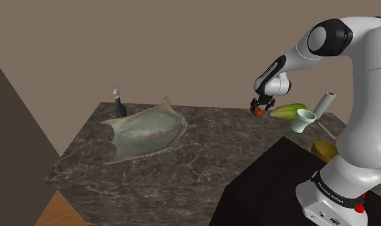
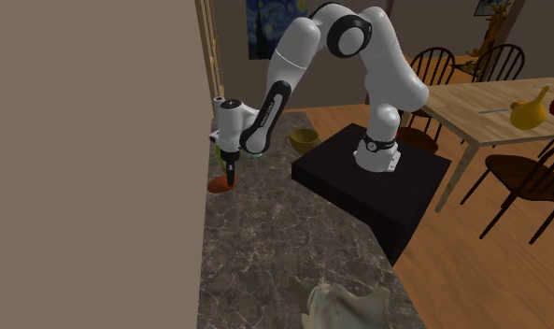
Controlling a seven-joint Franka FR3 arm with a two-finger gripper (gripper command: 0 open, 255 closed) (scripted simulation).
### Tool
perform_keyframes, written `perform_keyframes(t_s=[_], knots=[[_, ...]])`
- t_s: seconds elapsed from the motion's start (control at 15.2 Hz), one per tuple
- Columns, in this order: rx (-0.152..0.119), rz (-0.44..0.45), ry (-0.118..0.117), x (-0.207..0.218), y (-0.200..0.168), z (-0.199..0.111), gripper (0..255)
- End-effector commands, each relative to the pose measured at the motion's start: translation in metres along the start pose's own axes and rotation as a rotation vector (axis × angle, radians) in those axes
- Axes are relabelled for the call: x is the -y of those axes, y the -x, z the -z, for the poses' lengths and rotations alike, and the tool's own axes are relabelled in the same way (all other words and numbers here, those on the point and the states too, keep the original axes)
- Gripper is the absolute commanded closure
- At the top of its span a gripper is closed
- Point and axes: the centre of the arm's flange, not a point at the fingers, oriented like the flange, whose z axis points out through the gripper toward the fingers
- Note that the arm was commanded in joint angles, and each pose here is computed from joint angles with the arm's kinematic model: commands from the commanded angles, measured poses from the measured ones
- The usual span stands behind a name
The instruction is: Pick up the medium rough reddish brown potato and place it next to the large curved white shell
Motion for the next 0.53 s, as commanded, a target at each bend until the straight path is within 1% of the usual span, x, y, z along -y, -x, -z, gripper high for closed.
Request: perform_keyframes(t_s=[0.0,0.13,0.46], knots=[[0.000,0.000,0.000,-0.0005,-0.0006,-0.0104,0],[0.000,0.000,0.000,-0.0005,-0.0006,-0.0187,0],[0.000,0.000,0.000,-0.0005,-0.0006,-0.0187,0]])
